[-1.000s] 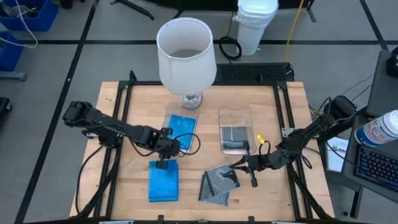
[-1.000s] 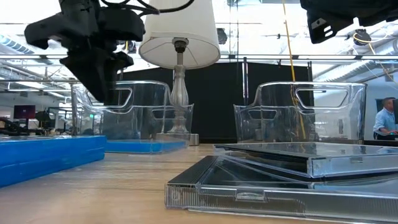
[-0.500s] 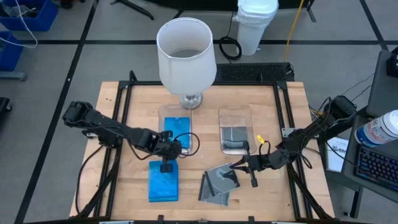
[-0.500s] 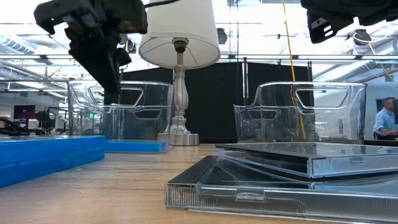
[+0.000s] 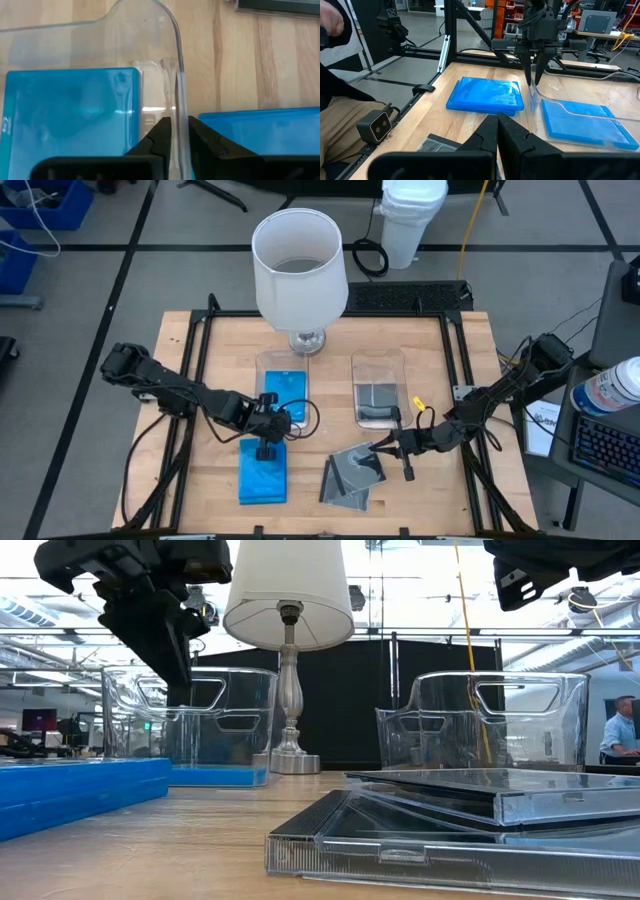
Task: Pick & place jewel cases by type
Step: Adjust the left transparent bin on the table, then put the black CD case into the right transparent bin
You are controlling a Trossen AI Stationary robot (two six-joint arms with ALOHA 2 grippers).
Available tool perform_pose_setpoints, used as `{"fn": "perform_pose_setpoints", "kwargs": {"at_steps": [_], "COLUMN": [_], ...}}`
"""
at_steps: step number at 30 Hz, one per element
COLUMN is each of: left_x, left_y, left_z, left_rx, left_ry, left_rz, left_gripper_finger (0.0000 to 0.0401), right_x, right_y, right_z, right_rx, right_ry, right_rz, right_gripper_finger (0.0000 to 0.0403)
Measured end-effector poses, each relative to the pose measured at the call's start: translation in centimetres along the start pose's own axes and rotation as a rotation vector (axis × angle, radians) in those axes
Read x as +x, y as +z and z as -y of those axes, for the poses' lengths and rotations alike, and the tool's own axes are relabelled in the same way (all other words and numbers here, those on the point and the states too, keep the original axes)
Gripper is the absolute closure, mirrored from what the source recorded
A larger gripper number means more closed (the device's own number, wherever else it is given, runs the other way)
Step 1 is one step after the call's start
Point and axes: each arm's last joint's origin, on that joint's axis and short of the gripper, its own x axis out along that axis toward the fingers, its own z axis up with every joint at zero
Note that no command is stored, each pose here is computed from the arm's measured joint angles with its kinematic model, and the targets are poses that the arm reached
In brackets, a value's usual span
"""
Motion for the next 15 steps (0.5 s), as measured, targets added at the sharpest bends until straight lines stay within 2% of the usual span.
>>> {"fn": "perform_pose_setpoints", "kwargs": {"at_steps": [7,15], "left_x": [0.0,-1.6], "left_y": [0.5,1.7], "left_z": [0.3,1.8], "left_rx": [0.05,0.205], "left_ry": [-0.014,-0.007], "left_rz": [0.054,0.134], "left_gripper_finger": [0.0281,0.0217], "right_x": [0.0,0.0], "right_y": [0.0,-0.1], "right_z": [0.0,0.0], "right_rx": [0.0,0.002], "right_ry": [0.0,-0.001], "right_rz": [0.0,-0.009], "right_gripper_finger": [0.0403,0.0403]}}
